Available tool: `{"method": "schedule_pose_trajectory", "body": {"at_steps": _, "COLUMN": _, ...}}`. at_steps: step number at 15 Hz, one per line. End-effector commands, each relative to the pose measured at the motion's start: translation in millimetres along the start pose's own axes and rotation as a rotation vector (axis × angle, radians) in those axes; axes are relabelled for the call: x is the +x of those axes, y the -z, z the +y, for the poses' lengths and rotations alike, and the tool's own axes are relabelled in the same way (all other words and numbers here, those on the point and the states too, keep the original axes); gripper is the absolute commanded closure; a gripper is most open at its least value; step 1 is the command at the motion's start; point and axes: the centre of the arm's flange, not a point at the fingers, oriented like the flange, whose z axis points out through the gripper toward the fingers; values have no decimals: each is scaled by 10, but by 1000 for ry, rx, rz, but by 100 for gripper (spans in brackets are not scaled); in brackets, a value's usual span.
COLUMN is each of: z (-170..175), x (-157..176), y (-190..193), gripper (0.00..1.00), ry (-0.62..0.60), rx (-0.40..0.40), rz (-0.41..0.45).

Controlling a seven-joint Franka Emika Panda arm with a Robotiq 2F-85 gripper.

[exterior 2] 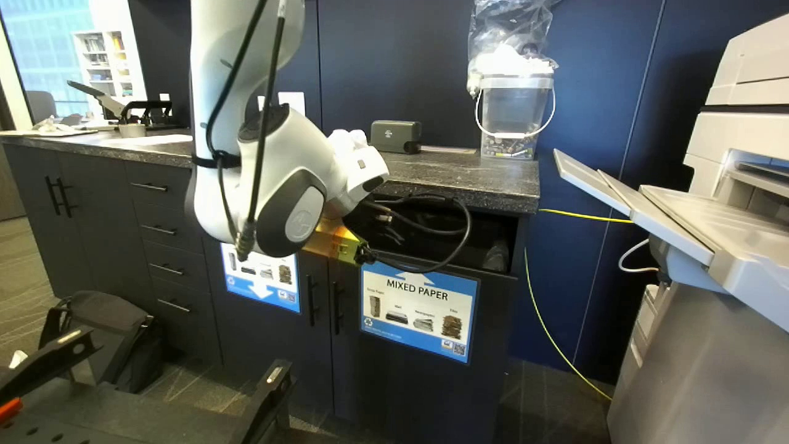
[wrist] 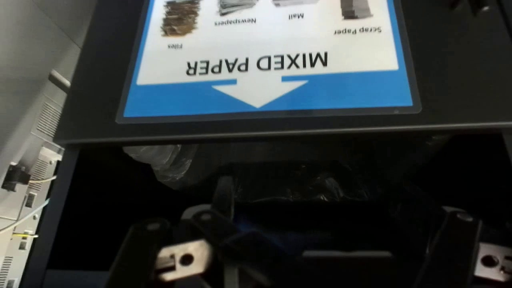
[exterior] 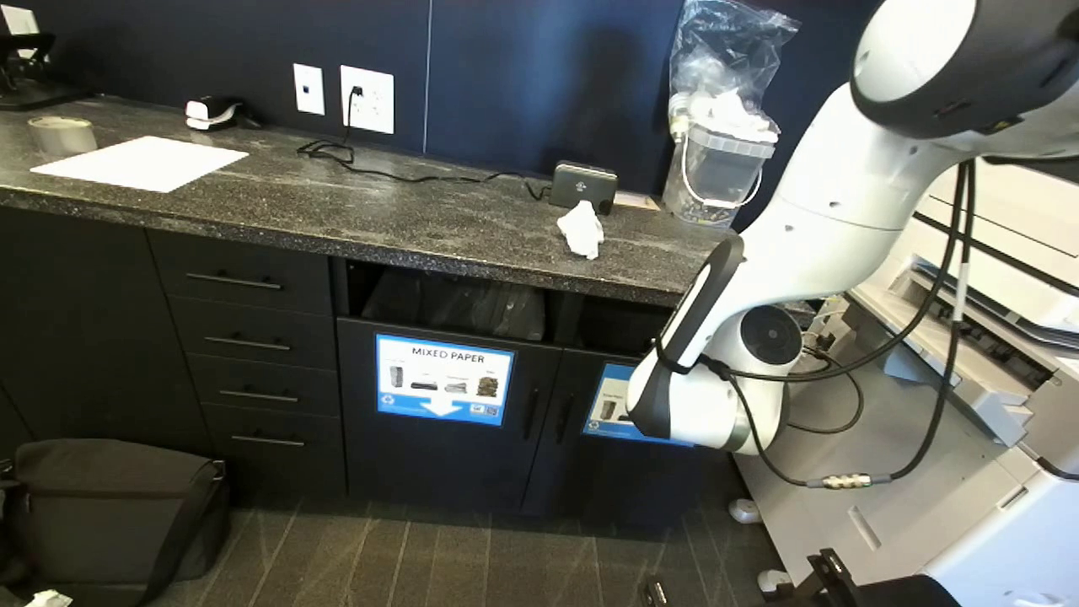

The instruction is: Pick up two paper trash from the base top and put them in the mixed paper bin on the left

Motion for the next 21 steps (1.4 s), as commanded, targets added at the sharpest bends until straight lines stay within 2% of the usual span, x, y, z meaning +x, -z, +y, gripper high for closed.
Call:
{"method": "schedule_pose_trajectory", "body": {"at_steps": 1, "z": 97, "x": 274, "y": 827, "gripper": 0, "ry": 41, "rx": -14, "rz": -135}}
{"method": "schedule_pose_trajectory", "body": {"at_steps": 4, "z": 142, "x": 325, "y": 1205, "gripper": 0, "ry": 76, "rx": -5, "rz": -260}}
{"method": "schedule_pose_trajectory", "body": {"at_steps": 8, "z": 108, "x": 370, "y": 1617, "gripper": 0, "ry": 133, "rx": 0, "rz": -475}}
{"method": "schedule_pose_trajectory", "body": {"at_steps": 12, "z": 104, "x": 420, "y": 1953, "gripper": 0, "ry": 127, "rx": 46, "rz": -640}}
{"method": "schedule_pose_trajectory", "body": {"at_steps": 15, "z": 96, "x": 422, "y": 1974, "gripper": 0, "ry": 141, "rx": 48, "rz": -690}}
{"method": "schedule_pose_trajectory", "body": {"at_steps": 21, "z": 11, "x": 471, "y": 2031, "gripper": 0, "ry": 196, "rx": 29, "rz": -735}}
